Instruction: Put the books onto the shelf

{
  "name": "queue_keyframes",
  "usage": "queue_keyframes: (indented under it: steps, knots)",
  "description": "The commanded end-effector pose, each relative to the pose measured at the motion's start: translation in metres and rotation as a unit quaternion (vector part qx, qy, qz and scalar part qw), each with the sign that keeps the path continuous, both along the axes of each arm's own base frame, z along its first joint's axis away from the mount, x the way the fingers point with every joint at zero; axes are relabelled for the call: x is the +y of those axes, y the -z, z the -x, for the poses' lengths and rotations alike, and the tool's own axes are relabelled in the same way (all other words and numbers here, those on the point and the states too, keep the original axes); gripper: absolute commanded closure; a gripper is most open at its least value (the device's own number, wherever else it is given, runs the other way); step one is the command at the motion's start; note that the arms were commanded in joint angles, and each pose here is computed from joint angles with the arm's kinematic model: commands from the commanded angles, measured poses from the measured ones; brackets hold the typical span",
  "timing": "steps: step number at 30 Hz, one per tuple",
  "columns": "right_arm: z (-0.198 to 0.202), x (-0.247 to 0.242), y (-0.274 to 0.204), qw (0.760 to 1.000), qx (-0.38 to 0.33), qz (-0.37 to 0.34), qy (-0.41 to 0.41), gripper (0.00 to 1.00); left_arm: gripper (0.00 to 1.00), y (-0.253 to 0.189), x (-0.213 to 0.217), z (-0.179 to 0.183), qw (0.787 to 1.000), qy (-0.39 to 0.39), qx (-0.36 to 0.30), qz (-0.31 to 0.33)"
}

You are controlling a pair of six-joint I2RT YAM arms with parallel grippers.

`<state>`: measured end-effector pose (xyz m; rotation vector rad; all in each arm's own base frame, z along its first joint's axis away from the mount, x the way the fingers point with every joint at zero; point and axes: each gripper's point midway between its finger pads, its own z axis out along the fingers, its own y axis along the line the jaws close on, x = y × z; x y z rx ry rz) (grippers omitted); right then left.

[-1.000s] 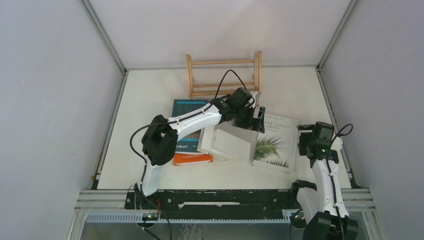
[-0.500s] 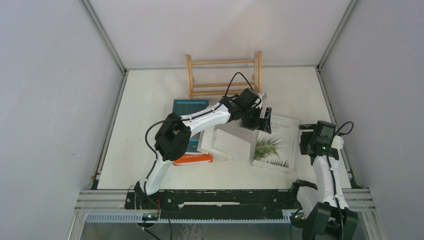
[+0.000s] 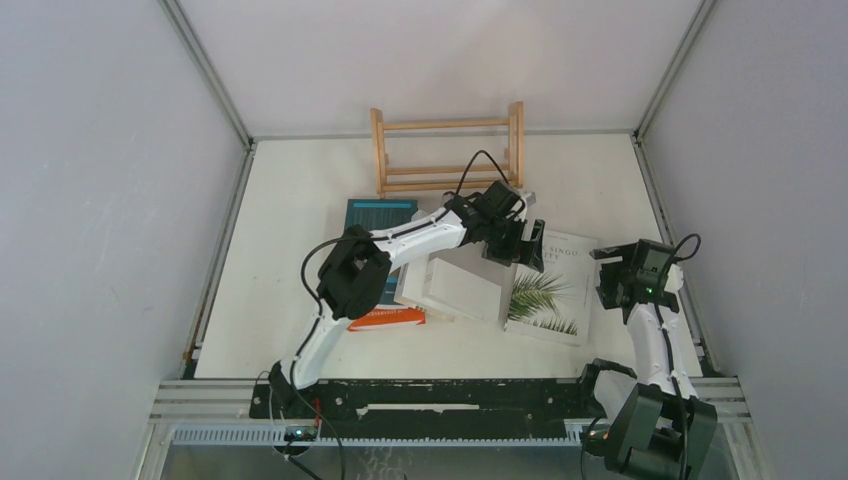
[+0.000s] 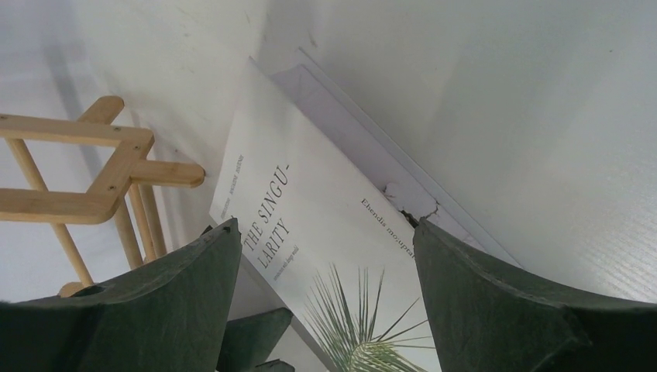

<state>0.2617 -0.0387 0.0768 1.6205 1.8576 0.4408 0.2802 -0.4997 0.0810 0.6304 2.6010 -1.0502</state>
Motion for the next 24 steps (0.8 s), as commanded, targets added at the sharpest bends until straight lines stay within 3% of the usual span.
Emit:
queue_keyframes:
  steps: [1, 8, 24]
  knots:
    - [-0.018, -0.004, -0.032, 0.998, -0.052, 0.027, -0.032, 0.12, 0.00, -0.024, -0.018, -0.008, 0.999, 0.013, -0.011, 0.046]
    - [-0.016, -0.008, -0.037, 0.997, -0.044, 0.039, -0.043, 0.11, 0.00, -0.021, -0.026, -0.011, 0.998, 0.020, -0.004, 0.057]
    - [-0.012, -0.001, 0.002, 0.996, 0.018, 0.024, -0.080, 0.10, 0.01, -0.013, -0.028, -0.012, 0.997, 0.029, 0.014, 0.067]
